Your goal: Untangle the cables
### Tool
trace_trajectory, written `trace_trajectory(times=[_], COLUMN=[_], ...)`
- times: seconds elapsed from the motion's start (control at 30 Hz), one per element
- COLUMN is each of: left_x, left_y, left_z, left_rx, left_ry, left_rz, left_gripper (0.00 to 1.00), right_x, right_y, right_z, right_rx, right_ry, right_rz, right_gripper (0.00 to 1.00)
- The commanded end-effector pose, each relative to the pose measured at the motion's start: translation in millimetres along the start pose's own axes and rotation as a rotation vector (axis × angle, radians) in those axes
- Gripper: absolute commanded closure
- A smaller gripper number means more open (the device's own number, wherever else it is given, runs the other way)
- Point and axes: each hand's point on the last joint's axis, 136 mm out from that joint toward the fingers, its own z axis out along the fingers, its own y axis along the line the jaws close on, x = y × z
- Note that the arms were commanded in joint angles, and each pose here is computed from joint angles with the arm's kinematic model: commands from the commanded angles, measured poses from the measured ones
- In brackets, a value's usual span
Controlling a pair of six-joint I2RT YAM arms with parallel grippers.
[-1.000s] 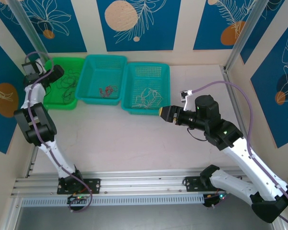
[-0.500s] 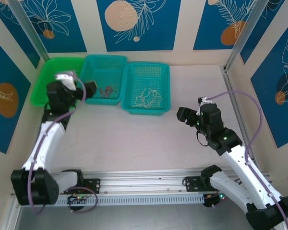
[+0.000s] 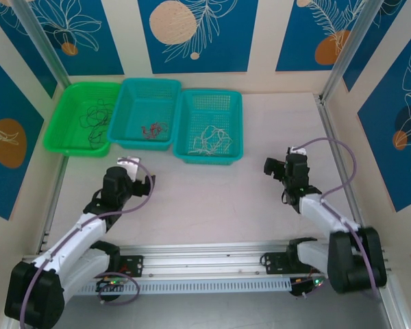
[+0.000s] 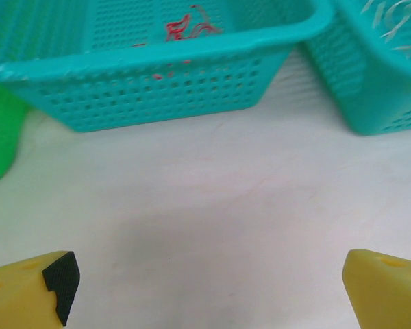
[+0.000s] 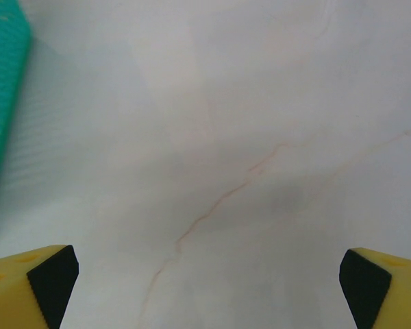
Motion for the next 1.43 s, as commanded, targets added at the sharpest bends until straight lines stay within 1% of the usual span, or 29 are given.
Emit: trace_trajectory(times=[0.0,0.07,0.13,0.17,0.2,0.23,0.27,0.3,0.33,0.37,0.43,0.5,0.53,0.57,0.6,0.63,0.7,0.77,1.4], left_x=[-16.4,-7.8,-0.1,-0.2,-5.3,-12.0,-16.0,-18.4,-20.6,-22.4,-21.5,-3.0,-11.3,-6.6,-1.6,-6.1,-2.7,-1.9,-3.4], left_y=[26.8,32.7,35.5,36.9,34.8,34.8,37.9,40.6,44.7,47.3,47.8,52.4,56.5,58.2,59.7,62.1,66.7,67.0,64.2], left_z=[4.6,13.2,24.8,29.8,33.9,36.2,39.4,44.2,50.9,58.5,72.0,90.3,92.6,91.1,92.8,91.9,92.6,92.8,93.6], left_rx=[-0.172,-0.205,-0.201,-0.195,-0.169,-0.152,-0.136,-0.124,-0.124,-0.133,-0.124,-0.111,-0.126,-0.119,-0.115,-0.124,-0.140,-0.142,-0.129], left_ry=[-0.104,-0.121,-0.123,-0.110,-0.135,-0.182,-0.220,-0.233,-0.232,-0.206,-0.196,-0.163,-0.216,-0.156,-0.150,-0.188,-0.152,-0.144,-0.147], left_rz=[0.065,0.060,0.051,0.052,0.057,0.040,0.001,-0.026,-0.038,-0.026,-0.001,-0.036,-0.041,-0.062,-0.073,-0.077,-0.096,-0.097,-0.087], left_gripper=[0.01,0.01,0.00,0.00,0.00,0.00,0.00,0.00,0.00,0.00,0.00,0.00,0.00,0.00,0.00,0.00,0.00,0.00,0.00], right_x=[-34.8,-47.7,-41.9,-31.2,-29.3,-29.7,-25.8,-28.9,-29.2,-27.9,-28.4,-28.5,-28.4,-28.1,-28.2,-28.2,-28.3,-28.2,-28.1], right_y=[4.7,17.4,23.2,33.6,35.7,34.0,27.8,22.6,26.5,28.2,33.1,33.6,33.3,33.6,33.8,34.0,34.1,34.1,33.9], right_z=[22.2,32.4,46.0,43.3,42.8,40.0,37.2,38.5,38.7,41.9,43.7,43.7,43.8,43.6,43.8,43.7,43.7,43.8,43.8], right_rx=[-0.052,-0.111,-0.175,-0.247,-0.270,-0.271,-0.256,-0.251,-0.265,-0.247,-0.221,-0.226,-0.226,-0.225,-0.228,-0.230,-0.231,-0.232,-0.233], right_ry=[-0.139,-0.195,-0.196,-0.185,-0.230,-0.264,-0.225,-0.238,-0.243,-0.212,-0.222,-0.219,-0.216,-0.218,-0.217,-0.215,-0.215,-0.215,-0.214], right_rz=[-0.004,-0.088,-0.089,-0.130,-0.142,-0.128,-0.106,-0.080,-0.098,-0.110,-0.148,-0.146,-0.146,-0.149,-0.148,-0.146,-0.146,-0.146,-0.146], right_gripper=[0.00,0.00,0.00,0.00,0.01,0.00,0.00,0.01,0.01,0.01,0.01,0.01,0.01,0.01,0.01,0.01,0.01,0.01,0.01])
